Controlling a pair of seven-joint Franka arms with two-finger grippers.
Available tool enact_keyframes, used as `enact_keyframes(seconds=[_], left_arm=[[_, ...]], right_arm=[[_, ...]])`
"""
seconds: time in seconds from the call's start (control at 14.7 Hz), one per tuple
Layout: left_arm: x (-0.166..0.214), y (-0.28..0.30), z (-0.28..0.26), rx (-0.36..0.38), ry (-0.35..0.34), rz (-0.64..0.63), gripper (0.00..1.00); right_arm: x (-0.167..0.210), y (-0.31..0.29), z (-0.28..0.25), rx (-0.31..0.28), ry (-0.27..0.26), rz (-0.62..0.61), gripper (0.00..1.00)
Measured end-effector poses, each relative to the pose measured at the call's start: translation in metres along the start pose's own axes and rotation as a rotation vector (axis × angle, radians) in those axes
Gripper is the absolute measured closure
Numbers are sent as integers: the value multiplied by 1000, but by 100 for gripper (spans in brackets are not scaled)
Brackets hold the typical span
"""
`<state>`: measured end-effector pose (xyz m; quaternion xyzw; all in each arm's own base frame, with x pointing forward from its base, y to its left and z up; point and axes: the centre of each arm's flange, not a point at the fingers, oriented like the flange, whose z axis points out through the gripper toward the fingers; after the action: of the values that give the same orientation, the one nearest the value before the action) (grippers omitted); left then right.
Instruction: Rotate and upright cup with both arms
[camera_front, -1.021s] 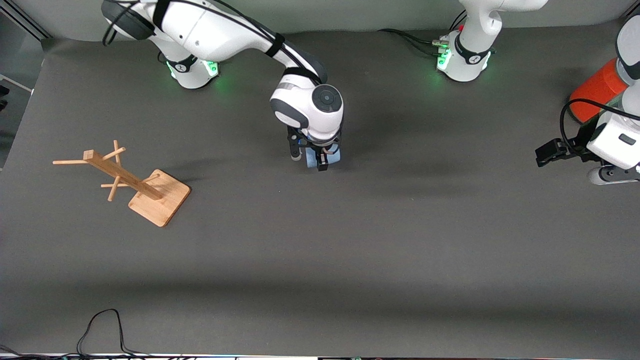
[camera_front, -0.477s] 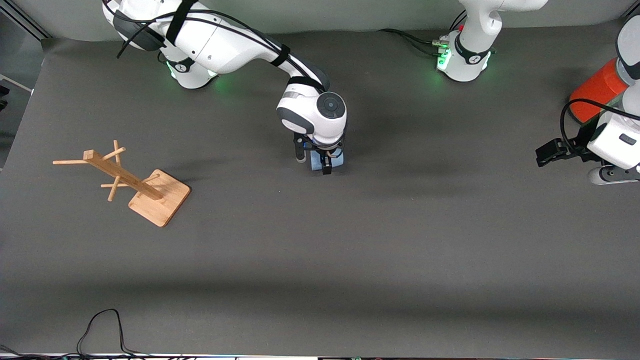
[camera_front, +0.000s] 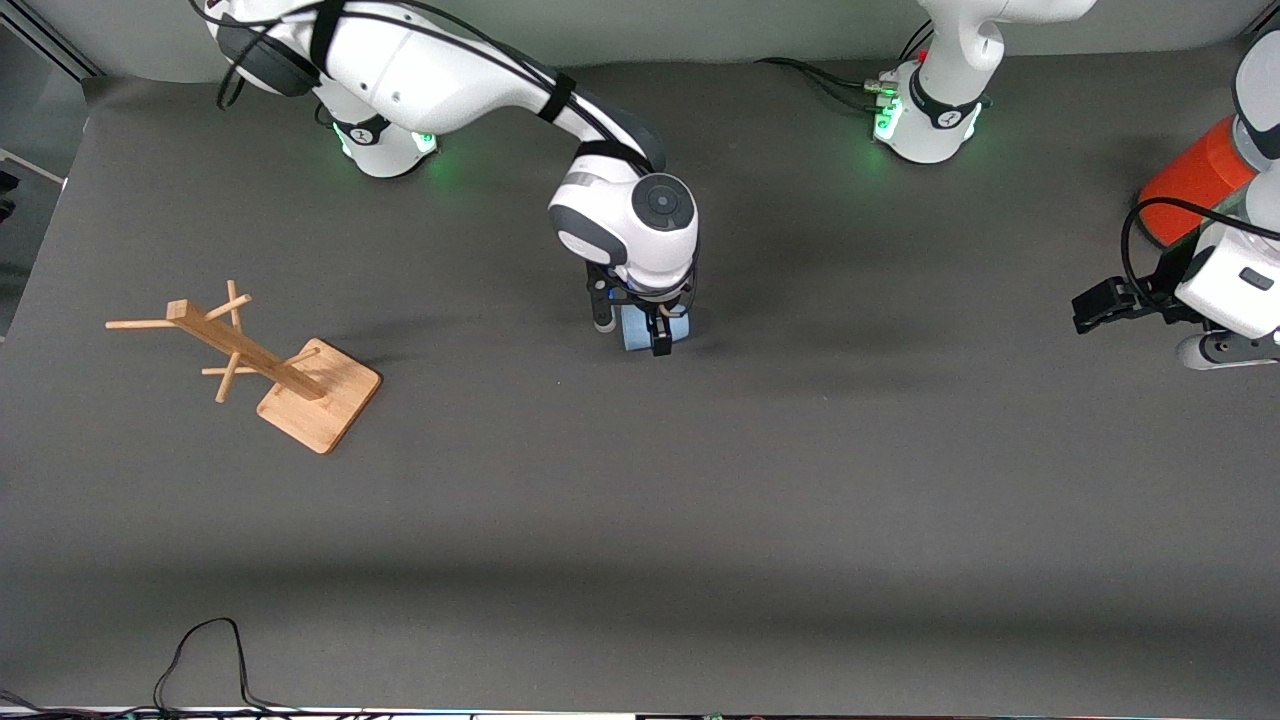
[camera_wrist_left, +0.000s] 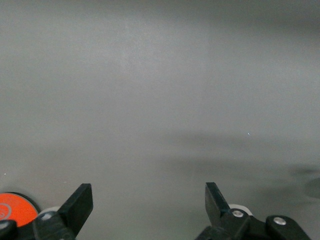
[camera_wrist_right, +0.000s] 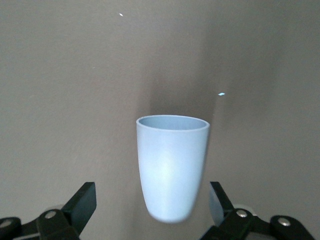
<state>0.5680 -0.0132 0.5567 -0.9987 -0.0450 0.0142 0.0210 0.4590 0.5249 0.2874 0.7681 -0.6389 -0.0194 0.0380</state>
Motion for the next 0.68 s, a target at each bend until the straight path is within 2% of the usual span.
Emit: enact_keyframes(seconds=[0.14, 0.34, 0.41, 0.54, 0.68], left_arm=[[0, 1, 0, 0, 0, 1, 0], [0, 6, 1, 0, -2, 10, 0], [-1, 12, 2, 0, -3, 20, 0], [-4, 40, 3, 1, -5, 16, 0], [-9, 93, 5, 4, -6, -23, 0]], right_arm=[[30, -16, -55, -14, -53, -71, 0], [83, -28, -112, -6, -35, -188, 0], [99, -31, -127, -9, -46, -228, 0], [142, -41, -157, -6, -81, -316, 0], [199, -50, -192, 16, -113, -402, 0]])
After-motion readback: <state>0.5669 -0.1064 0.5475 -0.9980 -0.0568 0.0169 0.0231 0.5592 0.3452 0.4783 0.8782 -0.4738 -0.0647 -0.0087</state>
